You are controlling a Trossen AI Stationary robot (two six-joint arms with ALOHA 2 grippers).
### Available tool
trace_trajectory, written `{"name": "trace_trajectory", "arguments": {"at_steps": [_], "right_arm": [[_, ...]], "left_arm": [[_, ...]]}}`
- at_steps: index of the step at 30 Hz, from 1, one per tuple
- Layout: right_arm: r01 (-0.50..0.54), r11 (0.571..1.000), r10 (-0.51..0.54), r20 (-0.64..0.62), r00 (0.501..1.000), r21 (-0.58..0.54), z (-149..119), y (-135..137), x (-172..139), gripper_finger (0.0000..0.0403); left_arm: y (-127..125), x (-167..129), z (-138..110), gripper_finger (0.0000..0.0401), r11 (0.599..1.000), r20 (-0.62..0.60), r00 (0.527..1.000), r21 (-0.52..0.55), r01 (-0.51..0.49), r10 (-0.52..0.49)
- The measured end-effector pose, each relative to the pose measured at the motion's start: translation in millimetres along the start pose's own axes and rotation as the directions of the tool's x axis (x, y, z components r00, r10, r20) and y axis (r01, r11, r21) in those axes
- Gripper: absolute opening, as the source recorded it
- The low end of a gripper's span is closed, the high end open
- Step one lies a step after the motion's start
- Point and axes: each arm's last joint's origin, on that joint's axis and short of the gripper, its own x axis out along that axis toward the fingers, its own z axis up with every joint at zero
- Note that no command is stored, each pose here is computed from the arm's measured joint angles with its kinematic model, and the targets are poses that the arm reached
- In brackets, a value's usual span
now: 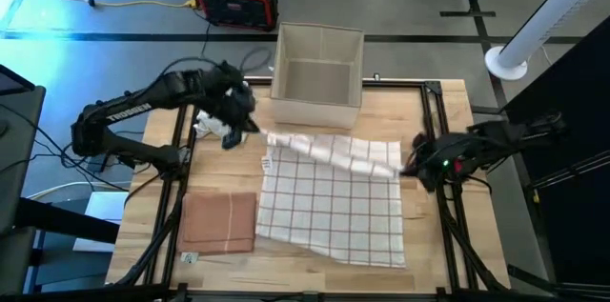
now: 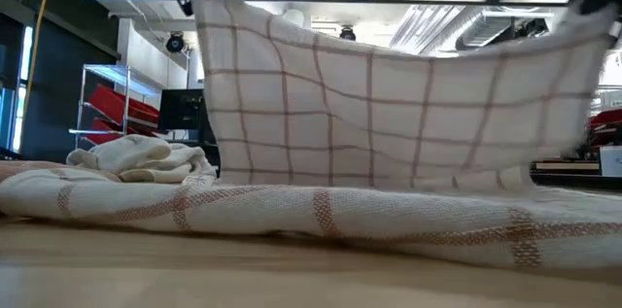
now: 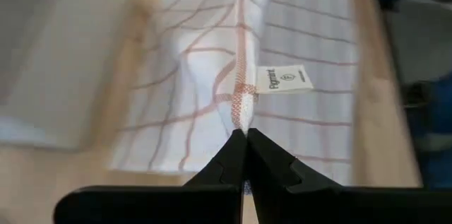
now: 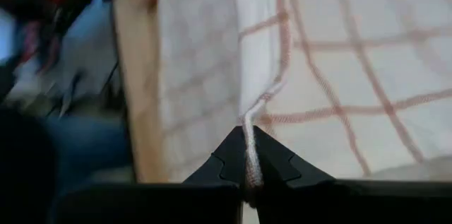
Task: Fold towel
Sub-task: Fold the right white towel
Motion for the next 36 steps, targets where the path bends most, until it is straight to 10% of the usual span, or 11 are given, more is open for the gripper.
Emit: {"name": "trace_trajectory", "arguments": {"at_steps": [16,36], "right_arm": [[-0.237,0.971,0.210,-0.386,0.899,-0.025,-27.1,37.2,61.9,0.0000],[-0.356,0.934,0.230,-0.707,0.668,-0.033,-72.5,61.0,155.1,0.0000]], "left_arm": [[-79.7,94.6,-56.8,0.0000,0.907,-0.076,0.909,-0.131,0.399,-0.411],[-133.4,167.3,-108.5,0.0005,0.807,-0.196,0.786,-0.223,0.546,-0.586]]}}
